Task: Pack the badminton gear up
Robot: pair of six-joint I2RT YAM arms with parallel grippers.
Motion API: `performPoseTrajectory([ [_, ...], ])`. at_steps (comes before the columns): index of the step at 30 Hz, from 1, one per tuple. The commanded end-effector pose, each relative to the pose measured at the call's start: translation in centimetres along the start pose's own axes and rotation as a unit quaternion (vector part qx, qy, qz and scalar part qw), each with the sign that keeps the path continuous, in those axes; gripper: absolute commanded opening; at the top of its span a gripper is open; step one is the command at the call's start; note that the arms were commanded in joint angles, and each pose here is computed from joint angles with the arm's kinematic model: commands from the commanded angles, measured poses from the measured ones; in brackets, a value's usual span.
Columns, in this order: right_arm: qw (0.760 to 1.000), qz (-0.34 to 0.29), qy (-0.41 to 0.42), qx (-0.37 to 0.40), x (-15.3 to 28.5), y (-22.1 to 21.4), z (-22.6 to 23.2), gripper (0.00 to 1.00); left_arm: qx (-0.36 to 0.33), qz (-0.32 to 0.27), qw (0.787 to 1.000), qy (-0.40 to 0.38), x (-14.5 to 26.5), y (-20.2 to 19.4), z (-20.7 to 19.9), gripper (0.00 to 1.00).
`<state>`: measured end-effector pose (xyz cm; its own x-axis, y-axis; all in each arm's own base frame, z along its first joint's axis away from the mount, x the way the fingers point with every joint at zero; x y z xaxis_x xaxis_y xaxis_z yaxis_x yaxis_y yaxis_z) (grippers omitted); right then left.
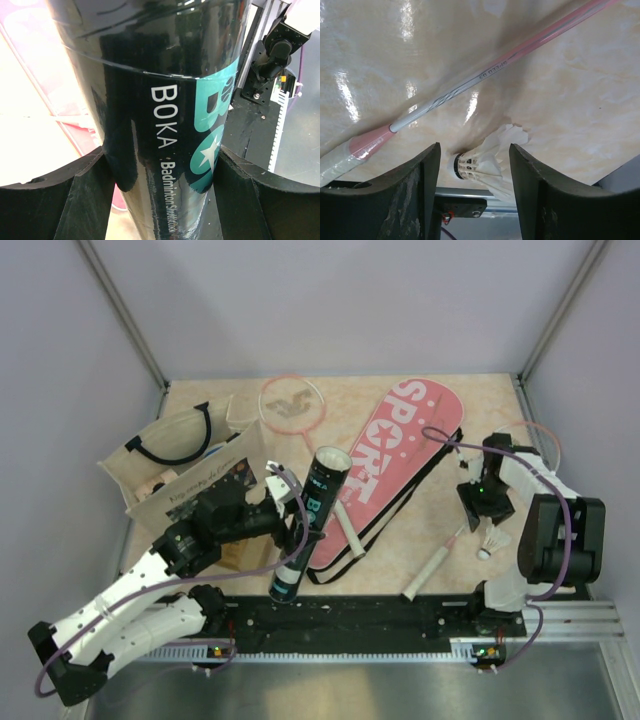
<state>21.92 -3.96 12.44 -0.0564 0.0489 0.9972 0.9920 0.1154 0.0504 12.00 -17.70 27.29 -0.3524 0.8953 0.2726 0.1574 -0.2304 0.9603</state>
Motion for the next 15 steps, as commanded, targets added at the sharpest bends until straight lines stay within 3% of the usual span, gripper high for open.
performPoseTrajectory([
  [1,1.0,-0.013,0.016,-0.002,1.4,0.3,0.1,0.53,-0.023,-0.05,0.998,0.0,0.1,1.9,-0.2,0.34],
  [4,1.0,-0.013,0.025,-0.001,1.6,0.2,0.3,0.45,-0.023,-0.048,0.999,0.003,0.1,1.7,-0.1,0.34],
  [11,1.0,-0.007,0.001,-0.012,2.8,0.5,-0.2,0.11,-0.026,-0.05,0.998,0.006,0.2,1.8,-0.2,0.34],
  [15,1.0,-0.003,-0.01,-0.025,4.3,1.5,-0.6,0.0,-0.029,-0.049,0.998,0.012,0.2,1.8,-0.1,0.34],
])
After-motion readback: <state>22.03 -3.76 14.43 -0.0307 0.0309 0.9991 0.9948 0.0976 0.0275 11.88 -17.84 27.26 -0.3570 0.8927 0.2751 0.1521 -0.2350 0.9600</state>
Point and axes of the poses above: each gripper's point midway between its finger pads, its own x axis back along the fingers, its own z axis along the line the jaws close on, y = z × x, the point moved 8 cm from there along x, back along the fingers, and after that the axes turned 6 degrees about -x, right-handed, at the moved point
